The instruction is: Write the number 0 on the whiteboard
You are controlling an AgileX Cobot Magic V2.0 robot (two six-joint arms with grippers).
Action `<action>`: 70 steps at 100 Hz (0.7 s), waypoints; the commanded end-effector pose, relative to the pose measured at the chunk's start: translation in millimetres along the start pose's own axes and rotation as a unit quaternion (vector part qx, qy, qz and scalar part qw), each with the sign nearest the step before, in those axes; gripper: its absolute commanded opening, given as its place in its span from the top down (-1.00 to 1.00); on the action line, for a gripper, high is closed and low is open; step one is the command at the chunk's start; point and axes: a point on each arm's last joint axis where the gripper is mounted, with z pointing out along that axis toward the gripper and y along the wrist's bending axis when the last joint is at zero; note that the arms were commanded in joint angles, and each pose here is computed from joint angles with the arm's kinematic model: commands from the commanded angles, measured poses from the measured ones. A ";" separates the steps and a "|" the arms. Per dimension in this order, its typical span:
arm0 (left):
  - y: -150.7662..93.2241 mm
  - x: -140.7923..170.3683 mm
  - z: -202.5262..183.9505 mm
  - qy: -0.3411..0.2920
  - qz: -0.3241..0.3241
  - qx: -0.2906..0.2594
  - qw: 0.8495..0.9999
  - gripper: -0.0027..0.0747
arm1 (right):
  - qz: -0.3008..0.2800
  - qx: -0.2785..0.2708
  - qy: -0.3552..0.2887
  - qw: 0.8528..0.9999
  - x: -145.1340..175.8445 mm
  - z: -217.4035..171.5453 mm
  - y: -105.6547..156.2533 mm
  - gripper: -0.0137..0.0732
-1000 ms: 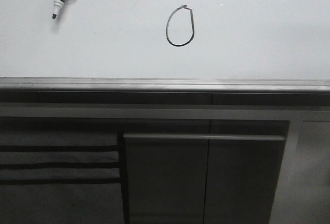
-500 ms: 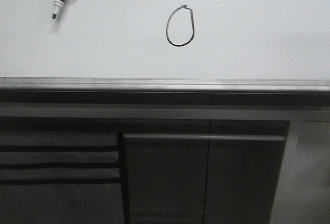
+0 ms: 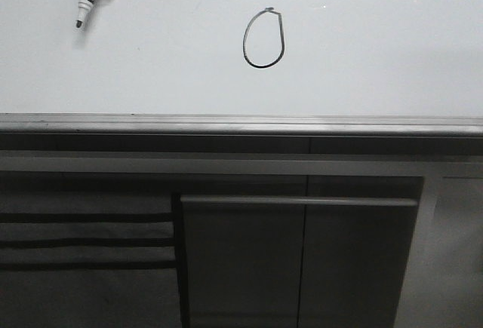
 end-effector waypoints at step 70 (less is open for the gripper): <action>-1.3 26.3 1.2 -0.091 -0.025 0.001 0.996 0.98 | -0.005 0.003 -0.046 0.999 -13.5 -2.8 0.1 0.85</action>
